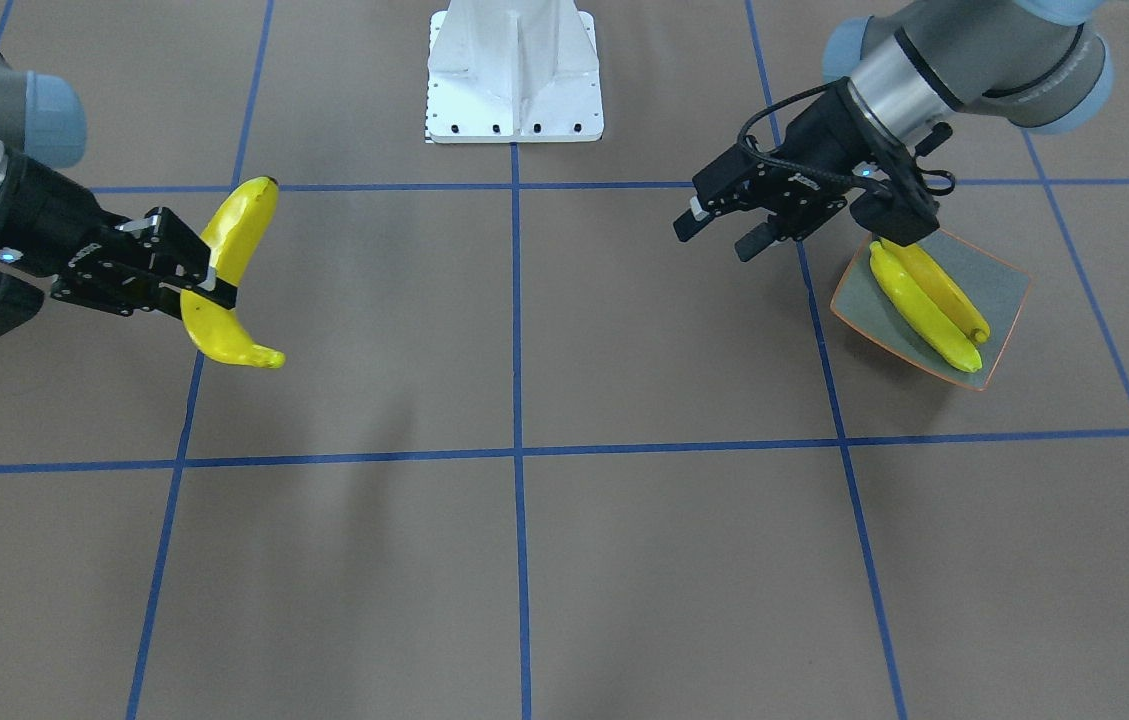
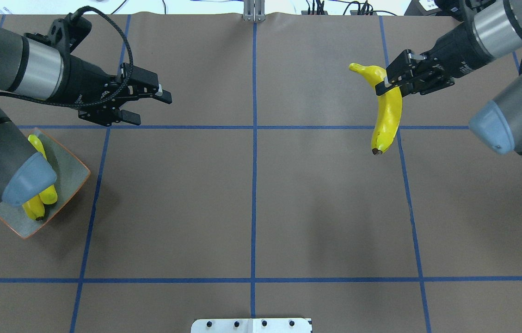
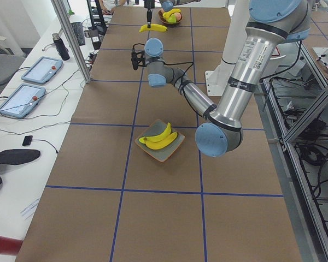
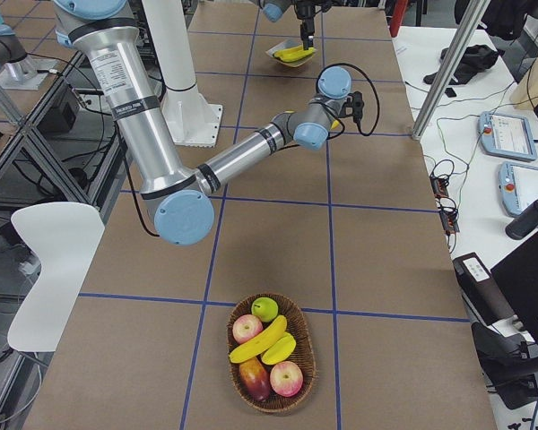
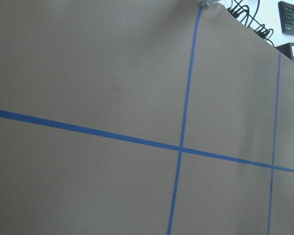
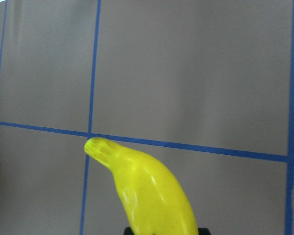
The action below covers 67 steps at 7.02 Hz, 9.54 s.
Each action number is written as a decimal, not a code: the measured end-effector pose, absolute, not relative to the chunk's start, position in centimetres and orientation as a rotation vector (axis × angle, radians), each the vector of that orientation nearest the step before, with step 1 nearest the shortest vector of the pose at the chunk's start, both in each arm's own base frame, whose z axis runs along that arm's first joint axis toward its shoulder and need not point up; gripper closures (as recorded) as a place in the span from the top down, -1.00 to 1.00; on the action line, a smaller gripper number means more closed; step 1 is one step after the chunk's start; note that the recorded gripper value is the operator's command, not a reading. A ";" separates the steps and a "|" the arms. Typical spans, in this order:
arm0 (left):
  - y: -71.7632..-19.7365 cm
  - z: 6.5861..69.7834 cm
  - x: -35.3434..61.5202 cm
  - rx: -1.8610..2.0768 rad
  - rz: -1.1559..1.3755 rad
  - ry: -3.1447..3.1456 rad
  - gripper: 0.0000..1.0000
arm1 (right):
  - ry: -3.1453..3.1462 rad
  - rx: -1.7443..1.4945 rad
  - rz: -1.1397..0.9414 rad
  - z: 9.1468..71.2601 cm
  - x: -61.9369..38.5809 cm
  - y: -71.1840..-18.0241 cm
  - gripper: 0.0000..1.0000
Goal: Transfer all bananas from basket to plate
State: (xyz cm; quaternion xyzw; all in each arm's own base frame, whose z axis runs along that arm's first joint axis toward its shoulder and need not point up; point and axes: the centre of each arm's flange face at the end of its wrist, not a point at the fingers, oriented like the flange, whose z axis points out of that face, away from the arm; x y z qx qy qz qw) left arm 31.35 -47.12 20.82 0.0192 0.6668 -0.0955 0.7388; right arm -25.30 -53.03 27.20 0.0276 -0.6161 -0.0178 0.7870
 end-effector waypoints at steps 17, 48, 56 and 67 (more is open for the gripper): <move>-37.8 8.7 42.9 0.025 0.059 1.761 0.98 | -1.594 0.189 -0.125 16.0 -35.5 -42.5 -1.00; -37.5 25.3 36.1 -0.016 -0.176 1.530 -1.00 | -1.585 0.233 0.028 27.3 -27.1 -42.7 1.00; -43.3 42.2 29.0 -0.213 -0.575 1.000 -1.00 | -1.416 0.262 0.227 37.3 -21.4 -43.5 1.00; -44.9 48.1 29.5 -0.206 -0.549 0.866 -0.23 | -1.279 0.356 0.218 43.7 -16.9 -44.8 1.00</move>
